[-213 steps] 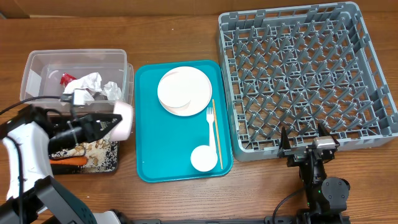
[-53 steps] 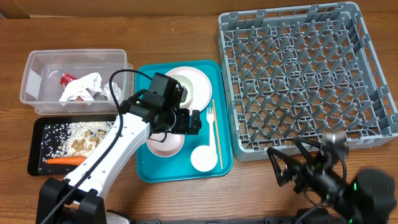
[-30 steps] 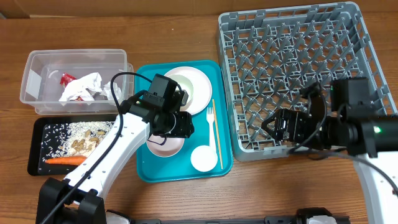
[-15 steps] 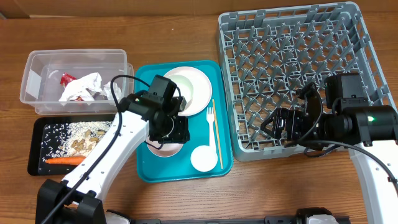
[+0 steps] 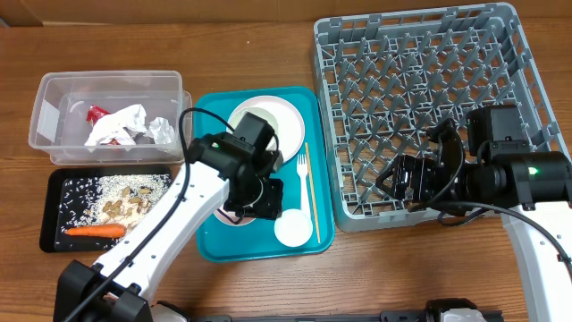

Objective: Sort waste into correct bins and load items into the dishwasher
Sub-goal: 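Raise the right gripper from rest and move it over the dish rack, then lower the left gripper and grasp the pale green cup's rim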

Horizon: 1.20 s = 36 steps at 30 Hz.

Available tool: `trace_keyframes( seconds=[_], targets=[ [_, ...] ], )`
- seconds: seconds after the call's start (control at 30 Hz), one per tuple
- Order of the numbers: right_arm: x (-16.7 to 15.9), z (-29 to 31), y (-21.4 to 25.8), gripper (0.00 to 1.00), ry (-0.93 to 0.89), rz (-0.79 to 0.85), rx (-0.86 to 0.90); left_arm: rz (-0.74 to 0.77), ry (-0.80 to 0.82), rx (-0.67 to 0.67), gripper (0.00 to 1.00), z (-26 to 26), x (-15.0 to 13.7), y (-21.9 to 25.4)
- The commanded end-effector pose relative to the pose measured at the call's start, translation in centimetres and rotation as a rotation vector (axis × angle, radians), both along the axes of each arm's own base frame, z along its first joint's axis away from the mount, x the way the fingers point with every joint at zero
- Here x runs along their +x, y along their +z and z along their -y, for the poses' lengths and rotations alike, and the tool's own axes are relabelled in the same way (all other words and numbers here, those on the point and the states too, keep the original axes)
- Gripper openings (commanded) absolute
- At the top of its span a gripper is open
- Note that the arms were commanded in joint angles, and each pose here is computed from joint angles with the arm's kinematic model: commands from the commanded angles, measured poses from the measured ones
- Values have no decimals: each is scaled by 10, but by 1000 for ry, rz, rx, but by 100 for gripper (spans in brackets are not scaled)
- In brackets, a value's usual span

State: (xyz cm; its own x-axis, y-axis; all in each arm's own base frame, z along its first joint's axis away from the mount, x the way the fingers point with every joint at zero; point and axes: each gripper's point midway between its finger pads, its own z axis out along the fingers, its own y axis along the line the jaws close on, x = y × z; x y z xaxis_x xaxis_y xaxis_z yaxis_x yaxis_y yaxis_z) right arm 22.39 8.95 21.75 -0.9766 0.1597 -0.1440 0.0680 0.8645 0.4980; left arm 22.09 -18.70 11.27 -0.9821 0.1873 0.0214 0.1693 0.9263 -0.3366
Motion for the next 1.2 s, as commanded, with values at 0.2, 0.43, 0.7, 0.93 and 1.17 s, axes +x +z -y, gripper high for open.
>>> trace_keyframes(
  seconds=[0.2, 0.43, 0.7, 0.93, 1.17],
  targets=[
    [4, 2, 7, 100, 2, 35, -14, 44, -15, 87, 38, 0, 0, -2],
    [4, 4, 5, 100, -1, 30, -22, 62, -44, 79, 38, 12, -5, -2],
    [4, 5, 4, 100, -2, 24, -30, 90, -2, 155, 39, 9, -6, -11],
    [3, 6, 2, 100, -4, 16, -41, 95, 5, 173, 41, 6, -5, -15],
    [2, 8, 1, 100, -7, 8, -50, 84, 19, 175, 45, 4, -9, -27]
  ],
)
